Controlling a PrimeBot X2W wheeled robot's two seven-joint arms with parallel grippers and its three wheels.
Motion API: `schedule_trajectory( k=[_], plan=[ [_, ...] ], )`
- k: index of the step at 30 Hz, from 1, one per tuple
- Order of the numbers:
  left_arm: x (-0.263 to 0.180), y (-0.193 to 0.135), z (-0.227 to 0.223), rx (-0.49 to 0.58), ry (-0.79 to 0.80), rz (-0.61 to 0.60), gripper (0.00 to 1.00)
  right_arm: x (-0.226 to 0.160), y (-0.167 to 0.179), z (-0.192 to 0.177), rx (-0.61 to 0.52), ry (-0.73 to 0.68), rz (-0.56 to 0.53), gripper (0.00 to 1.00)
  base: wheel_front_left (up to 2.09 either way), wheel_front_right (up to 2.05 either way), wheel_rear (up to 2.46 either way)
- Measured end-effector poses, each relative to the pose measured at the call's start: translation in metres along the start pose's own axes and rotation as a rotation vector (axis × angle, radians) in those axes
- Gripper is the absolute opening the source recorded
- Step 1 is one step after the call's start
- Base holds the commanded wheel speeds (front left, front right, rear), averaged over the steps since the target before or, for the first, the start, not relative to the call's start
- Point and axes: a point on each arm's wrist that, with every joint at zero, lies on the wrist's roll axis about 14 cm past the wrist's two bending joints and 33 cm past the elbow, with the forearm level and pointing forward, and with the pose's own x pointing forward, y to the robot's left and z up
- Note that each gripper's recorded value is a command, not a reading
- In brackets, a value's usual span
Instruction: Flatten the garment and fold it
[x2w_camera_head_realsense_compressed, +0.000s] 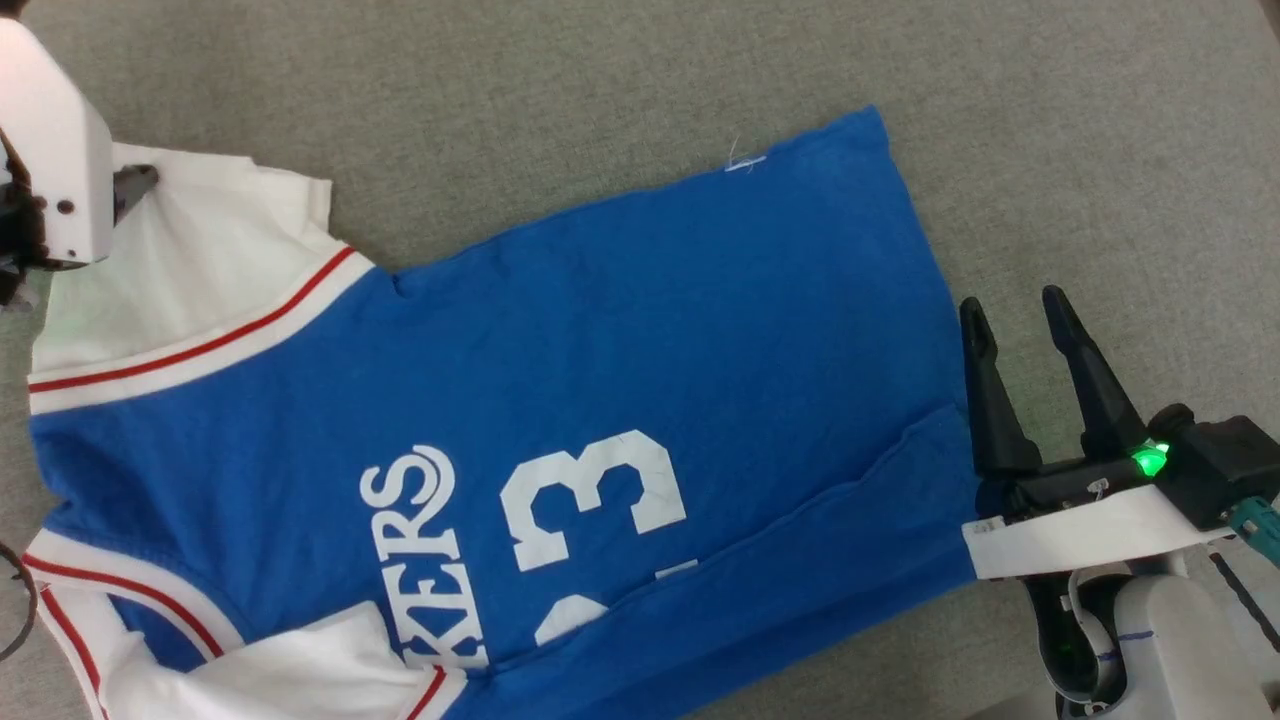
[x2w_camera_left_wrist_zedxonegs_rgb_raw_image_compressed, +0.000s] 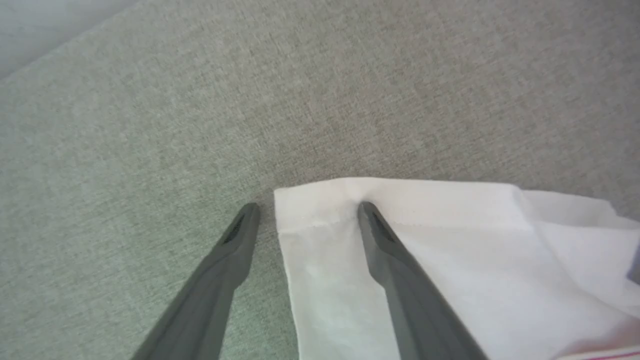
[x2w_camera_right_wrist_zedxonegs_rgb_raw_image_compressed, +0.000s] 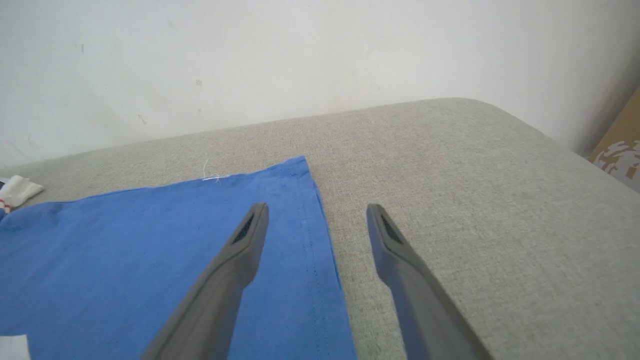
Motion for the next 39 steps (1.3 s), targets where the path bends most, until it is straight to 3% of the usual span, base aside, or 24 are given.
schedule_trajectory(
  k=[2, 3, 4, 9, 17, 24, 27, 39],
  plan=[
    [0.002, -0.001, -0.001, -0.003, 0.008, -0.009, 1.00, 0.000, 0.000, -0.002, 0.000, 0.004, -0.002, 1.00, 0.00, 0.00, 0.00],
    [0.002, -0.003, -0.002, -0.013, 0.014, -0.022, 0.58, 0.001, 0.000, -0.004, -0.001, 0.007, 0.000, 1.00, 0.00, 0.00, 0.00],
    [0.002, -0.004, -0.002, -0.028, 0.013, -0.035, 0.00, 0.001, 0.001, -0.005, 0.000, 0.010, 0.002, 1.00, 0.00, 0.00, 0.00],
    [-0.001, -0.009, 0.002, -0.031, -0.054, -0.048, 0.00, 0.003, 0.003, -0.007, -0.005, 0.017, 0.012, 1.00, 0.00, 0.00, 0.00],
    [-0.026, -0.018, 0.016, -0.022, -0.298, -0.020, 0.00, 0.002, -0.001, 0.003, -0.048, 0.056, 0.056, 1.00, 0.00, 0.00, 0.00],
    [-0.072, -0.038, 0.017, 0.038, -0.535, -0.019, 0.00, 0.010, 0.002, 0.000, -0.139, 0.260, 0.171, 1.00, 0.00, 0.00, 0.00],
    [-0.096, -0.043, 0.011, 0.073, -0.625, -0.001, 0.00, 0.016, 0.001, -0.006, -0.254, 0.392, 0.225, 1.00, 0.00, 0.00, 0.00],
    [-0.174, -0.060, -0.020, 0.008, -0.891, 0.065, 0.00, 0.083, 0.029, 0.001, -0.384, 0.650, 0.312, 1.00, 0.00, 0.00, 0.00]
  ],
)
